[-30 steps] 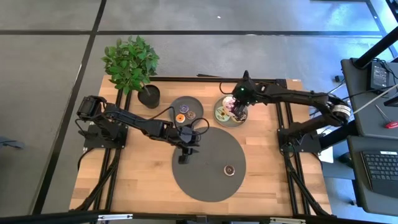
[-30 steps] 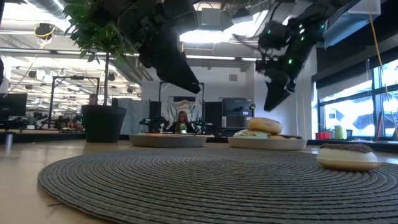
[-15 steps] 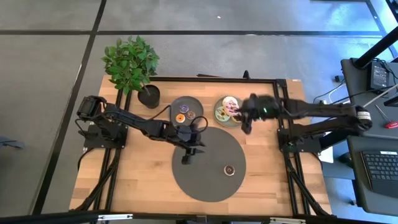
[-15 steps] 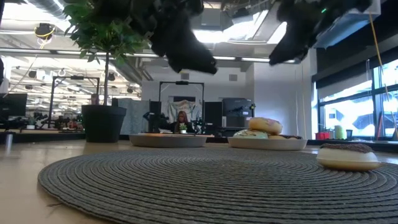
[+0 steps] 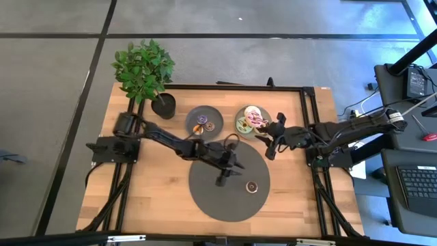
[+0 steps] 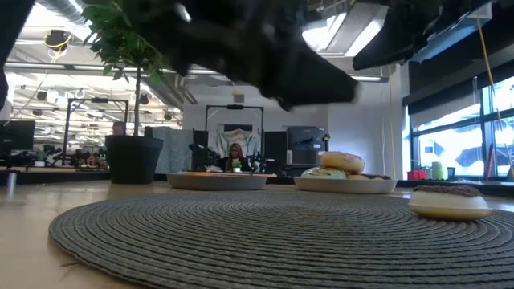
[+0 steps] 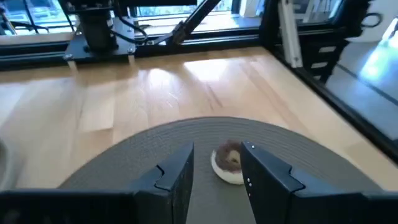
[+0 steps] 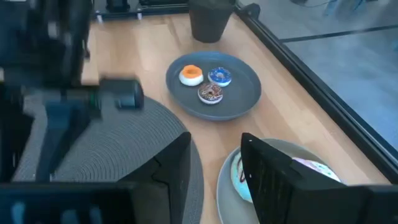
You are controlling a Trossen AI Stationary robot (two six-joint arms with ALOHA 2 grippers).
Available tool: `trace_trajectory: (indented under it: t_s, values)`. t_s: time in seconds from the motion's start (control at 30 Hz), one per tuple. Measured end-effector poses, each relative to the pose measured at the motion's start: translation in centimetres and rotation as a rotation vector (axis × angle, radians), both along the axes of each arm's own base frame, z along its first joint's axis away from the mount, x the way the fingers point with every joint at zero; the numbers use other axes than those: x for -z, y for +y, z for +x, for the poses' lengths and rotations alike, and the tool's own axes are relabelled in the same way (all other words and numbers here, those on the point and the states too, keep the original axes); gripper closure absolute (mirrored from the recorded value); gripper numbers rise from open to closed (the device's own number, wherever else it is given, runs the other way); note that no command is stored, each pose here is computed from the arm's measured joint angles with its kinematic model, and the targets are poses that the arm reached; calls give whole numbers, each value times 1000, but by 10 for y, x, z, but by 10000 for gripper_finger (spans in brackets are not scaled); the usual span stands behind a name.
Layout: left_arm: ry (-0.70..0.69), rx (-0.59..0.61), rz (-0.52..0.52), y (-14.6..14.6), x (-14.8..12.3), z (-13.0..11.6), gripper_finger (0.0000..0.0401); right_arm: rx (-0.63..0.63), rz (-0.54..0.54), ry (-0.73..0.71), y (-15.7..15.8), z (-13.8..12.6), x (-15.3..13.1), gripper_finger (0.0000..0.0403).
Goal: Pick & Place donuts
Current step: Put the small dark brown on the dark gray plate
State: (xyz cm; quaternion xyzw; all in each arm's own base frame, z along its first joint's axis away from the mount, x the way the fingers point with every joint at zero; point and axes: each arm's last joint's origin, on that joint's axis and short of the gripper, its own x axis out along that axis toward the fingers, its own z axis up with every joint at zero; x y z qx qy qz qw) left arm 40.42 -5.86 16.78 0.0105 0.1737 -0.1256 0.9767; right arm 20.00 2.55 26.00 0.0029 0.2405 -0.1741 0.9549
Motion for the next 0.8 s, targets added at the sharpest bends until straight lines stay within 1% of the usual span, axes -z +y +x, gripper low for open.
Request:
trace_trajectory:
  t_s: [0.13, 0.27, 0.33, 0.43, 0.5, 0.6, 0.73, 0.8]
  values:
    - [47, -1, 5, -4, 18, 28, 273, 1, 0, 1, 0, 0, 0, 260]
    - [177, 2, 5, -8, 27, 48, 273, 0, 0, 5, 0, 0, 0, 260]
    - [236, 3, 3, -12, 29, 53, 274, 0, -1, 8, 0, 0, 1, 260]
    - [238, 0, 13, -20, 23, 60, 272, 0, -2, 10, 0, 0, 1, 260]
    - [243, -35, 20, -23, 21, 62, 272, 0, -2, 12, 0, 0, 1, 260]
    - [249, -92, 4, -23, 22, 62, 272, -1, -1, 14, 0, -1, 1, 260]
    - [230, -107, -25, -24, 21, 63, 273, -1, 0, 15, 0, -1, 1, 260]
    - [212, -110, -49, -27, 25, 66, 273, -1, -1, 15, 0, -1, 1, 260]
